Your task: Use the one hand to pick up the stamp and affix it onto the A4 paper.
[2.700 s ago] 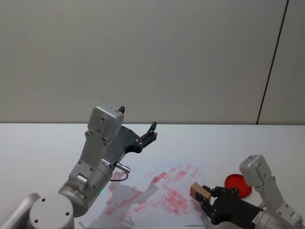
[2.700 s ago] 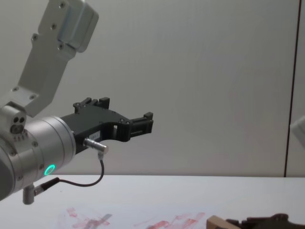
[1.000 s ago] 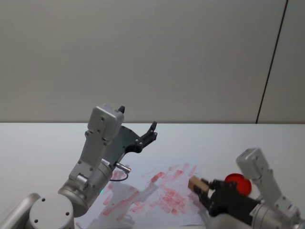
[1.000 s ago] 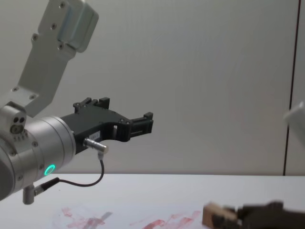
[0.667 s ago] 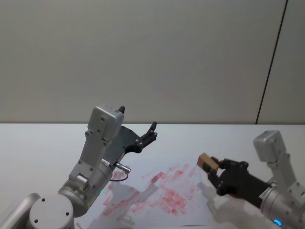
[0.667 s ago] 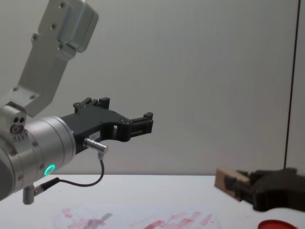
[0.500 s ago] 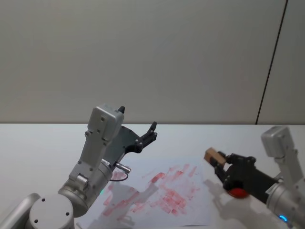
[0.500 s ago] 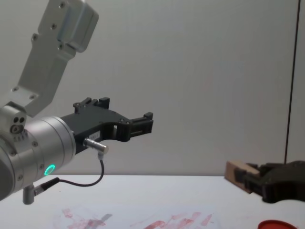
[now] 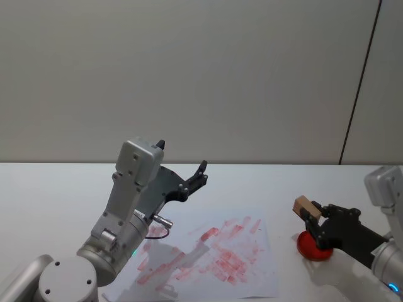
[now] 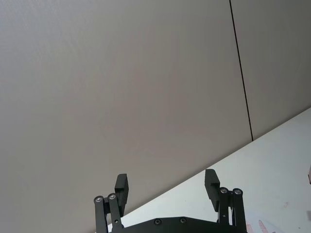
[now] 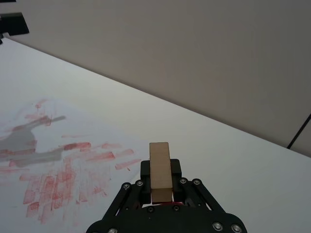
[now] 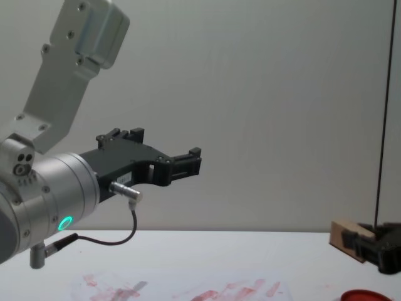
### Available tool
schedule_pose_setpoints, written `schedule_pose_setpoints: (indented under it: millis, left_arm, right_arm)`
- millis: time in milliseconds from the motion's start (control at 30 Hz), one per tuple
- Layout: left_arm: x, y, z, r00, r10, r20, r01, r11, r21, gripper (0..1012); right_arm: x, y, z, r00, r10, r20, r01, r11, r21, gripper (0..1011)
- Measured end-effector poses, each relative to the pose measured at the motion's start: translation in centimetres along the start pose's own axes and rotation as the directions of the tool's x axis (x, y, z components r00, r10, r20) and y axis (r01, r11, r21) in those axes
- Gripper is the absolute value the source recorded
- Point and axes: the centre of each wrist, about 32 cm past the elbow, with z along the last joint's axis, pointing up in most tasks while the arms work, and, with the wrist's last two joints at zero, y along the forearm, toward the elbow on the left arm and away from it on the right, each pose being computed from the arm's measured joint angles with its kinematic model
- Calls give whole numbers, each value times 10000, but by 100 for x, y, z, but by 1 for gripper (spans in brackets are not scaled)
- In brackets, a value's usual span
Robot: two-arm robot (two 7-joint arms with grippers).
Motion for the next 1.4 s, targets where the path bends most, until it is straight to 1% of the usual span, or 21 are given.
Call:
schedule_pose_setpoints:
  millis: [267, 500, 567, 800, 1200, 1267, 1333, 1367, 1400]
  left_arm:
    - [0, 0, 0, 10000, 0, 0, 0, 10000, 0, 1002]
    - [0, 0, 0, 10000, 0, 1, 0, 10000, 1, 1003]
    - [0, 0, 0, 10000, 0, 0, 0, 10000, 0, 1002]
    - [0, 0, 0, 10000, 0, 1, 0, 10000, 0, 1003]
    - [0, 0, 0, 10000, 0, 0, 0, 10000, 1, 1003]
    - [0, 0, 0, 10000, 0, 0, 0, 10000, 0, 1002]
    - [0, 0, 0, 10000, 0, 0, 0, 10000, 1, 1002]
    - [0, 0, 0, 10000, 0, 0, 0, 10000, 0, 1002]
    - [0, 0, 0, 10000, 1, 0, -1, 10000, 0, 1002]
  right_arm:
    - [64, -53, -122, 9998, -206, 41, 207, 9985, -503, 216]
    - [93, -71, -217, 9995, -323, 44, 325, 9961, -820, 216]
    - [104, -74, -261, 9993, -366, 32, 368, 9949, -937, 216]
    - [106, -68, -338, 9992, -400, 5, 399, 9931, -1100, 216]
    - [87, -21, -412, 9993, -377, -58, 368, 9925, -1165, 217]
    - [82, -10, -422, 9993, -371, -66, 361, 9926, -1163, 225]
    - [81, -4, -427, 9993, -372, -74, 361, 9926, -1158, 301]
    - [80, 1, -431, 9993, -371, -79, 359, 9927, -1154, 301]
    - [78, 6, -437, 9993, -372, -84, 360, 9929, -1135, 332]
